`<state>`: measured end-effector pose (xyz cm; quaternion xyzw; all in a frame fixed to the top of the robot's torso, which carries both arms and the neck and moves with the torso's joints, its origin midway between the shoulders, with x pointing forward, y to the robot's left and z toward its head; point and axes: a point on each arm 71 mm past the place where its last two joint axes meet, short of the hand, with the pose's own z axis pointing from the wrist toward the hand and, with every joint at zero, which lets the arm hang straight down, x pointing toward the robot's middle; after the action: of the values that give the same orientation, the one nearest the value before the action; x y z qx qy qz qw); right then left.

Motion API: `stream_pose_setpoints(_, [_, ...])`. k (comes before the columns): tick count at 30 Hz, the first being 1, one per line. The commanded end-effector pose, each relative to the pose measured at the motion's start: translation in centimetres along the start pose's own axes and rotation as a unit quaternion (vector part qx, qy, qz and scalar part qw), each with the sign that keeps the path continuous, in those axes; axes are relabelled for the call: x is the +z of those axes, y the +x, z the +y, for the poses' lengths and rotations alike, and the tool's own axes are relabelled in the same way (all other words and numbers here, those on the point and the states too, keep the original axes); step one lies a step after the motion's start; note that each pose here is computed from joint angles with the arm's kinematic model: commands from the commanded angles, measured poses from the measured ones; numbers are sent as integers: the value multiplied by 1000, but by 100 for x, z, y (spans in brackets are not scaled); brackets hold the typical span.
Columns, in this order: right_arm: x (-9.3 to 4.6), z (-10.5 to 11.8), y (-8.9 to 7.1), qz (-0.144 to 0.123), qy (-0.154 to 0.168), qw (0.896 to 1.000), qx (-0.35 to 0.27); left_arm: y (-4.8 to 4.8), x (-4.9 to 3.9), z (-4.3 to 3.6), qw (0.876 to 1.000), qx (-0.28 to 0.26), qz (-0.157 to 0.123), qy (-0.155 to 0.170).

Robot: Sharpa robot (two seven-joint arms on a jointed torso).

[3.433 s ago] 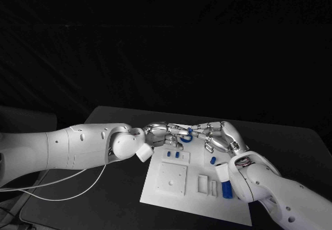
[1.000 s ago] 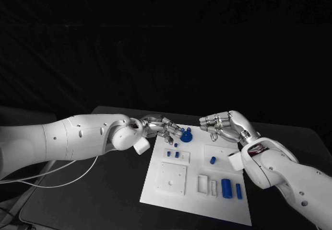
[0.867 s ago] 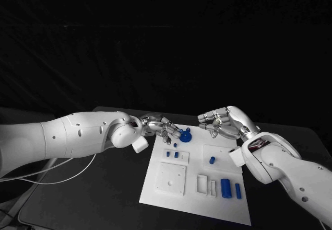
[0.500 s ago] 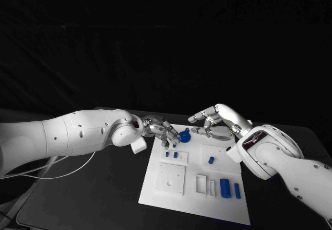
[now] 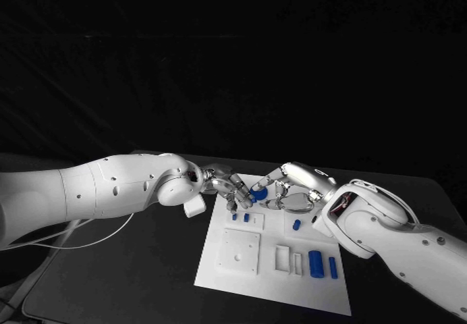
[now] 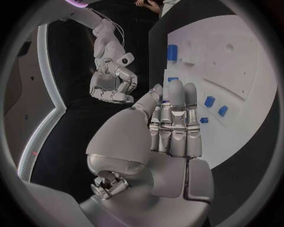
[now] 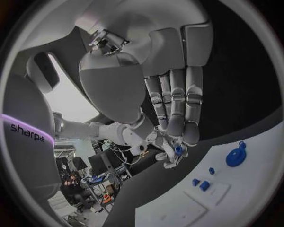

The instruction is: Assemble the parts on the task board

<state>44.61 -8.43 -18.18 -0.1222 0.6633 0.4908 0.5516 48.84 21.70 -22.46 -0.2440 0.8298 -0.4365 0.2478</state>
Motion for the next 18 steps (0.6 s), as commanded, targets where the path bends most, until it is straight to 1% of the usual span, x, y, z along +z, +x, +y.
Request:
stream_pose_setpoints(1, [7, -3, 48, 26, 5, 999, -25, 24, 3, -25, 1000, 7, 9, 3])
stream_pose_setpoints(5, [14, -8, 62, 22, 7, 999, -31, 30, 3, -29, 1000, 3, 11, 5])
stream_pose_setpoints(12, [34, -26, 36, -18, 21, 998, -50, 60, 6, -44, 1000, -10, 20, 10])
stream_pose_setpoints(18, [42, -26, 53, -27, 24, 998, -54, 76, 7, -53, 999, -27, 28, 14])
